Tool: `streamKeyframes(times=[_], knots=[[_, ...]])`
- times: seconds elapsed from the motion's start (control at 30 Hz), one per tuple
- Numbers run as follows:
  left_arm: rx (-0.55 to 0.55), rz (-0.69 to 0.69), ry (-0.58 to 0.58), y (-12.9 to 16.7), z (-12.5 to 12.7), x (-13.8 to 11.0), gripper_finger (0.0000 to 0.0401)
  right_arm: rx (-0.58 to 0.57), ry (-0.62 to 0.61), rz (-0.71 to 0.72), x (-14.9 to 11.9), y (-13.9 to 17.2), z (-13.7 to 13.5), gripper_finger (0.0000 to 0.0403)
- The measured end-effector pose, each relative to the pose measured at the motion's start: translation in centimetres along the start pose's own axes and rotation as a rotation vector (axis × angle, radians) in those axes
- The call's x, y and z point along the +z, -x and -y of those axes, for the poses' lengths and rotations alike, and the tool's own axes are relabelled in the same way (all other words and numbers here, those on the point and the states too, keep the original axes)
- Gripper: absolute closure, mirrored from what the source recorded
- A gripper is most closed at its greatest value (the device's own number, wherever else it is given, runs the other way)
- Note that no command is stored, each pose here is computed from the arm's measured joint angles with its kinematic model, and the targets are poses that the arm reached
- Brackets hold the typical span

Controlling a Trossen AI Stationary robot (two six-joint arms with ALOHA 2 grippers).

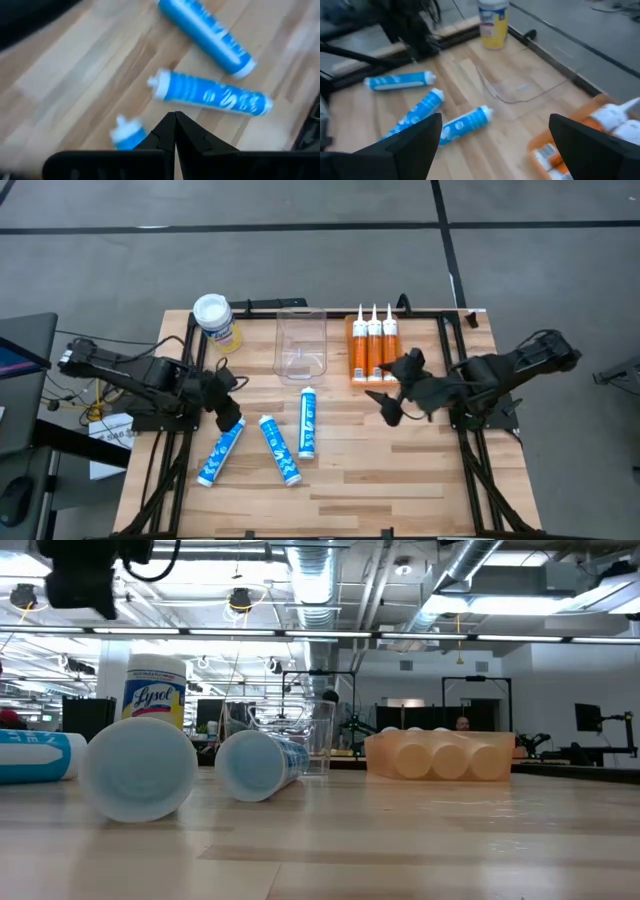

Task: Pick & place silicon tubes, Sealant and Lysol wipes
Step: Put the left blue sealant into the transparent bin

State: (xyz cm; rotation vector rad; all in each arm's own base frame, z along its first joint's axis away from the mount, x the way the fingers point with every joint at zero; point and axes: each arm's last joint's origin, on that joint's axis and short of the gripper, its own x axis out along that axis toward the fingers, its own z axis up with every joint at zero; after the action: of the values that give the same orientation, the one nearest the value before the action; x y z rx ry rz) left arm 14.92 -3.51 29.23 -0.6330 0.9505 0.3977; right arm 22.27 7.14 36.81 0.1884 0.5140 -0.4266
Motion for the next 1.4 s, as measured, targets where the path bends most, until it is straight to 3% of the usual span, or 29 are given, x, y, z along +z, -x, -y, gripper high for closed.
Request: streamKeyframes(times=[0.27,0.5,0.8,1.2,1.27,1.4], knots=[[0.223,-0.194,0.127,-1.7,0.6,-2.3,0.0401,0.124,-0.063,0.143,-4.6,0.8,2.5,0.0044],[0.303,-0.234,0.137,-3.3,1.9,-3.3,0.0401,0.157,0.015,0.255,-6.8,1.1,4.5,0.0044],[0.37,-0.263,0.163,-4.5,2.8,-4.3,0.0401,0.177,-0.091,0.367,-10.1,-0.3,6.4,0.0044],[0.424,-0.256,0.181,-5.4,3.7,-5.6,0.0401,0.133,-0.086,0.288,-11.9,-1.3,7.1,0.0044],[0.429,-0.256,0.176,-5.7,3.8,-5.7,0.0401,0.194,0.019,0.274,-12.0,-1.3,6.9,0.0044],[0.44,-0.258,0.172,-6.3,4.1,-5.8,0.0401,0.451,0.148,0.302,-11.4,-0.9,6.0,0.0044]])
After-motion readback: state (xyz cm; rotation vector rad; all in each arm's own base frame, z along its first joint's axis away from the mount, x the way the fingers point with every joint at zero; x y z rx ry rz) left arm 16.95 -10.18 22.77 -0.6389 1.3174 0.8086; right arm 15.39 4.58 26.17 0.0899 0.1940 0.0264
